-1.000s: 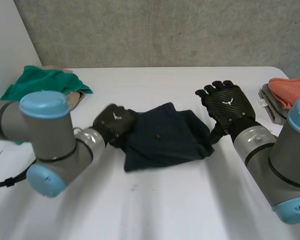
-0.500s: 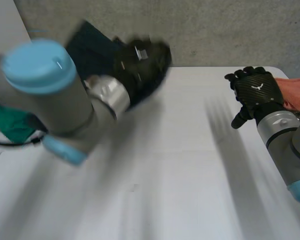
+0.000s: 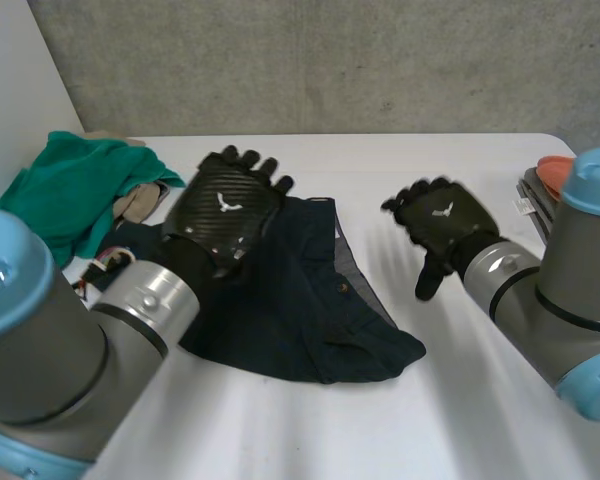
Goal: Fold the laundry.
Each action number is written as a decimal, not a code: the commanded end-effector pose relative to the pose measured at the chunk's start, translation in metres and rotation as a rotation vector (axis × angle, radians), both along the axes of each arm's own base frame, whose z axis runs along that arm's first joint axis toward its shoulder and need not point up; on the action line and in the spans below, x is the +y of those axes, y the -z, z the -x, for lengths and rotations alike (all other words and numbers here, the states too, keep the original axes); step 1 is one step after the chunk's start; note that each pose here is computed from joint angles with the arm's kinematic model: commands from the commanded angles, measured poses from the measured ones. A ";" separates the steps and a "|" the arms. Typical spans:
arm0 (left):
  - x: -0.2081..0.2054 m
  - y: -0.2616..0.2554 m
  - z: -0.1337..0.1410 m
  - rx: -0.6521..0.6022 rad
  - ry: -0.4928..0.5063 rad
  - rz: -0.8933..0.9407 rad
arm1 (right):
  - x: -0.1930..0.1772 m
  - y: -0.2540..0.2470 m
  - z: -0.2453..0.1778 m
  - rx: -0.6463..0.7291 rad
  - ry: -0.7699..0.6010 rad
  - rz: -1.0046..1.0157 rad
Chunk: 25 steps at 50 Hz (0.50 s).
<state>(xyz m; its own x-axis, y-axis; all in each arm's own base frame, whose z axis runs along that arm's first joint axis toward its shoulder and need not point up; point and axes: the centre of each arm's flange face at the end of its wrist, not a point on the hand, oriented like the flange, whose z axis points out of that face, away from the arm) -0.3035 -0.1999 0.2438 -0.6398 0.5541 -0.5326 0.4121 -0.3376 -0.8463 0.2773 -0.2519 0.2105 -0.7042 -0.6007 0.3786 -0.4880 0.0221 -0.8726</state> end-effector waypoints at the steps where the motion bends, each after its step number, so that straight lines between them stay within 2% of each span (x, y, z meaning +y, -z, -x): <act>1: -0.025 0.017 -0.004 -0.099 0.059 -0.195 | 0.027 0.022 -0.001 0.052 -0.012 -0.260; 7: -0.057 0.028 -0.001 -0.147 0.094 -0.254 | 0.047 0.036 -0.004 0.047 -0.016 -0.305; 16: -0.091 0.054 0.018 -0.204 0.157 -0.284 | 0.050 0.064 -0.005 0.077 -0.001 -0.192; 25: -0.125 0.088 0.034 -0.263 0.133 -0.234 | 0.058 0.073 -0.015 0.011 -0.025 -0.140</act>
<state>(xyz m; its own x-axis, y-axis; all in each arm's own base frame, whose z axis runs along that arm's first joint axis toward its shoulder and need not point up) -0.3287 -0.3053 0.1772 -0.4222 0.7756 -0.4693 0.5558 -0.1875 -0.8099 0.2859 -0.1997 0.1427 -0.6811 -0.6628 0.3110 -0.5349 0.1603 -0.8296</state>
